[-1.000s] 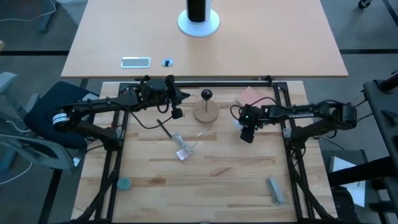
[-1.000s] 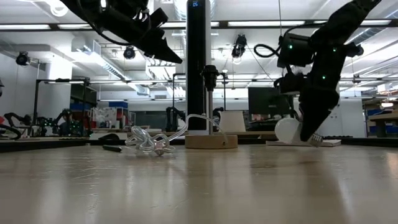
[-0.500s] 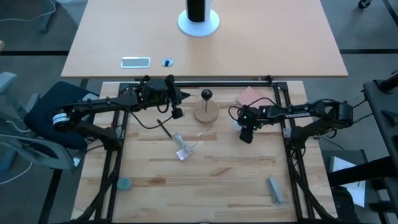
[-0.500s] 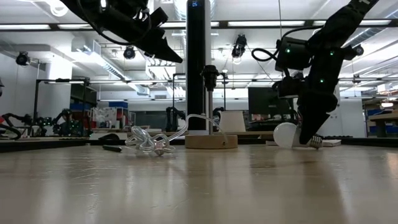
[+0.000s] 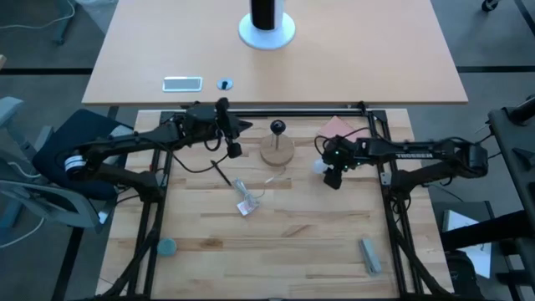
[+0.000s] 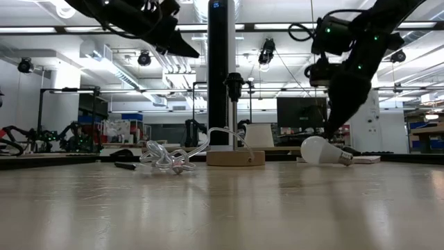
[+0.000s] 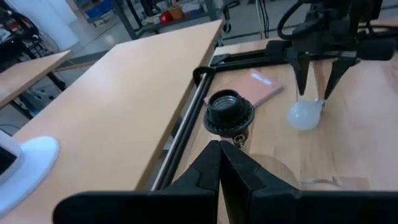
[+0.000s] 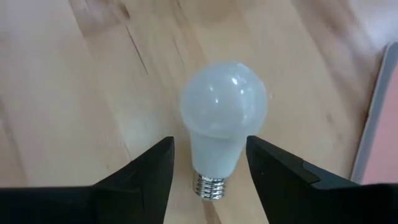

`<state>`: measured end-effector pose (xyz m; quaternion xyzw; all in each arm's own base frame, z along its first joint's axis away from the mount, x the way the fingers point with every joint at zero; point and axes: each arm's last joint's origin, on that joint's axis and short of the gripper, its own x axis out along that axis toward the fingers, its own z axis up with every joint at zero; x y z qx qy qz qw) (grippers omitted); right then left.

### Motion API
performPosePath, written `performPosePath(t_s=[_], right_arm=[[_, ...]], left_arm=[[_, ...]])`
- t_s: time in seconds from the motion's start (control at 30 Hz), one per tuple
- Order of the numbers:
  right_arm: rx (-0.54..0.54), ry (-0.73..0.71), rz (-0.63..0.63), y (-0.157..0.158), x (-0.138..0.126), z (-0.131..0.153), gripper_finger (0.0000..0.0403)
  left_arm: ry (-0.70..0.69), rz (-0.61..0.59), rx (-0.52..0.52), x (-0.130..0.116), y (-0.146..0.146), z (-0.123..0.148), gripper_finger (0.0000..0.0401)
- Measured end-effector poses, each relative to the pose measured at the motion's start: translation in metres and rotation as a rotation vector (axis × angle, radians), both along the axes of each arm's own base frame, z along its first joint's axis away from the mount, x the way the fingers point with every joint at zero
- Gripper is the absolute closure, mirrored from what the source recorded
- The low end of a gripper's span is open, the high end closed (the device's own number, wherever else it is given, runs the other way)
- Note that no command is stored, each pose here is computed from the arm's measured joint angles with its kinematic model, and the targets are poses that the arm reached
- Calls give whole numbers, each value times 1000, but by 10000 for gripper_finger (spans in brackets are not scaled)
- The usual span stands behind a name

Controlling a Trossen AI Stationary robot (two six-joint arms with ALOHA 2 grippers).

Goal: Screw lightbulb
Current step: Return to Home Position

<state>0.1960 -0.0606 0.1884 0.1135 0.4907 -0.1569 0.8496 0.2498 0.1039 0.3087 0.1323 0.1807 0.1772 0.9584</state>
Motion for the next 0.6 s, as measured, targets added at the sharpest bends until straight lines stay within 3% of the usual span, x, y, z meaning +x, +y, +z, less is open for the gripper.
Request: performPosePath(t_s=[0.2,0.4,0.6], right_arm=[[-25,-125,16,2,-5,28,216],[-185,-437,151,14,-18,80,234],[-305,-642,297,36,-48,106,258]], left_arm=[[-75,-59,-40,-10,-15,16,401],[-255,-239,16,-47,-60,53,401],[-318,-235,44,-82,-95,27,401]])
